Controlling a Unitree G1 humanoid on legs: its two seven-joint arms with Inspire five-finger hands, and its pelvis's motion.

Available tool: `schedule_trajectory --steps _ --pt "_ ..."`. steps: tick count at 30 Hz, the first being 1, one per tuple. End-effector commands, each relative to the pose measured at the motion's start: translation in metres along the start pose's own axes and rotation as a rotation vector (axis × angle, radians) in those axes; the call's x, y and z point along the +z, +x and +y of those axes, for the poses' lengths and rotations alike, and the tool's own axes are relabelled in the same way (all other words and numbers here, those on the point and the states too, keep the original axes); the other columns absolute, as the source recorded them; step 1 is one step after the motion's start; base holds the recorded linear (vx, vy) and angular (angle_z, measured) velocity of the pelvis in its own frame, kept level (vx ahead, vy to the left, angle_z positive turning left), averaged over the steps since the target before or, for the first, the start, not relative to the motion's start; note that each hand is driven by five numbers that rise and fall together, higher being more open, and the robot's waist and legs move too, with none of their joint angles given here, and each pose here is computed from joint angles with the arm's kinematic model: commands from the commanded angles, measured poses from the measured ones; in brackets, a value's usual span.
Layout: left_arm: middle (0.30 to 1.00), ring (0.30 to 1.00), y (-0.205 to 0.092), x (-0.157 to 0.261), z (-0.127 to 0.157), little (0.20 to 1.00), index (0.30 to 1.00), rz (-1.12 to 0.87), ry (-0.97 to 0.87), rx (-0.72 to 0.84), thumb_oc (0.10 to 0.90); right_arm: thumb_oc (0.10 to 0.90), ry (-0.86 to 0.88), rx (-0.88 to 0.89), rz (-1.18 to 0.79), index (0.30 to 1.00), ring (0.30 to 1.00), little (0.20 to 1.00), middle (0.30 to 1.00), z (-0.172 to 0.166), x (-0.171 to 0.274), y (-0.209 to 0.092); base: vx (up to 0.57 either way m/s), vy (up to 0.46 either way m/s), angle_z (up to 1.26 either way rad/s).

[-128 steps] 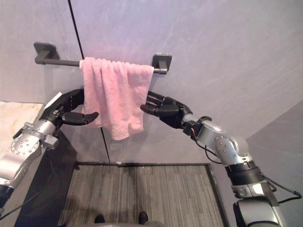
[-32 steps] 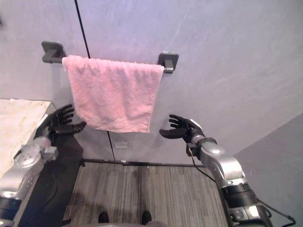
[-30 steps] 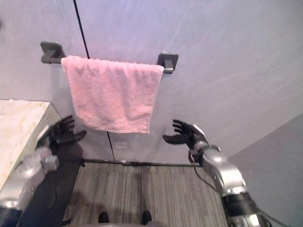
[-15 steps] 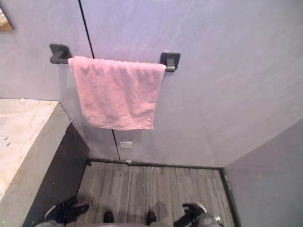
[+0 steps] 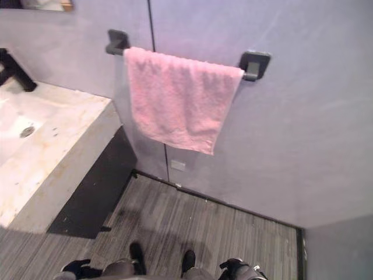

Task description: Organize the bathroom.

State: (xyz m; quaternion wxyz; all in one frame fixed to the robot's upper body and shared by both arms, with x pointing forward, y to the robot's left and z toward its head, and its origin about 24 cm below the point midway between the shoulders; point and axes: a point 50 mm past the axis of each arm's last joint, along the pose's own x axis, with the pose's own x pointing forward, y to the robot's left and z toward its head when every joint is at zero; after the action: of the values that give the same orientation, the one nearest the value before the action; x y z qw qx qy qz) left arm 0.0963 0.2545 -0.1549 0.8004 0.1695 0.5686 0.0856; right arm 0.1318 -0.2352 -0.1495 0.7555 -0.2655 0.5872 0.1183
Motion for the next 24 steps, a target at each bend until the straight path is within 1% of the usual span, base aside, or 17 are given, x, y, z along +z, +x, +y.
schedule_trajectory --steps 1,4,5,6,8,11,14,15,18,20,22,24 --pt "0.9 0.9 -0.002 0.007 0.0 0.9 0.9 -0.112 0.154 0.014 0.8 0.8 -0.046 0.009 -0.112 0.9 0.9 0.9 0.9 -0.025 0.028 -0.005 -0.28 -0.153 0.68" --pt "0.9 0.9 0.0 0.027 0.005 0.9 0.9 -0.168 0.202 0.016 0.8 0.8 -0.108 0.011 -0.059 0.9 0.9 0.9 0.9 -0.036 0.011 -0.007 -0.24 -0.065 0.59" --pt "0.9 0.9 0.0 0.042 0.002 0.9 0.9 -0.212 0.225 0.008 0.8 0.8 -0.131 -0.007 -0.012 0.9 0.9 0.9 0.9 -0.042 -0.002 -0.007 -0.23 0.028 0.82" --pt "0.9 0.9 0.0 0.044 0.002 0.9 0.9 -0.221 0.225 0.009 0.8 0.8 -0.133 -0.01 0.0 0.9 0.9 0.9 0.9 -0.043 -0.004 -0.008 -0.26 0.076 0.85" --pt "0.9 0.9 -0.001 0.065 0.001 0.9 0.9 -0.279 0.223 0.019 0.8 0.8 -0.133 -0.019 0.018 0.9 0.9 0.9 0.9 -0.048 -0.009 -0.009 -0.27 0.09 1.0" --pt "0.9 0.9 -0.005 0.096 0.004 0.9 0.9 -0.368 0.204 0.05 0.8 0.8 -0.157 -0.019 0.004 0.9 0.9 0.9 0.9 -0.049 -0.006 -0.009 -0.41 0.11 0.88" --pt "0.9 0.9 -0.009 0.118 0.007 0.9 0.9 -0.433 0.228 0.075 0.8 0.8 -0.159 -0.029 -0.046 0.9 0.9 0.9 0.9 -0.047 0.009 -0.008 -0.51 0.122 0.16" --pt "0.9 0.9 -0.01 0.125 0.008 0.9 0.9 -0.444 0.245 0.081 0.8 0.8 -0.142 -0.035 -0.09 0.9 0.9 0.9 0.9 -0.046 0.019 -0.008 -0.48 0.096 0.19" --pt "0.9 0.9 -0.008 0.12 0.007 0.9 0.9 -0.421 0.271 0.079 0.8 0.8 -0.123 -0.044 -0.116 0.9 0.9 0.9 0.9 -0.043 0.025 -0.008 -0.43 0.057 0.18" --pt "0.9 0.9 -0.006 0.113 0.007 0.9 0.9 -0.408 0.332 0.072 0.8 0.8 -0.074 -0.049 -0.125 0.9 0.9 0.9 0.9 -0.039 0.022 -0.007 -0.39 -0.022 0.36" --pt "0.9 0.9 -0.005 0.107 0.007 0.9 0.9 -0.396 0.425 0.053 0.8 0.8 -0.022 -0.051 -0.102 0.9 0.9 0.9 0.9 -0.032 0.012 -0.006 -0.4 -0.076 0.74" --pt "0.9 0.9 -0.004 0.104 0.008 0.9 0.9 -0.38 0.463 0.041 0.8 0.8 -0.015 -0.048 -0.08 0.9 0.9 0.9 0.9 -0.025 0.003 -0.004 -0.32 -0.037 1.32"
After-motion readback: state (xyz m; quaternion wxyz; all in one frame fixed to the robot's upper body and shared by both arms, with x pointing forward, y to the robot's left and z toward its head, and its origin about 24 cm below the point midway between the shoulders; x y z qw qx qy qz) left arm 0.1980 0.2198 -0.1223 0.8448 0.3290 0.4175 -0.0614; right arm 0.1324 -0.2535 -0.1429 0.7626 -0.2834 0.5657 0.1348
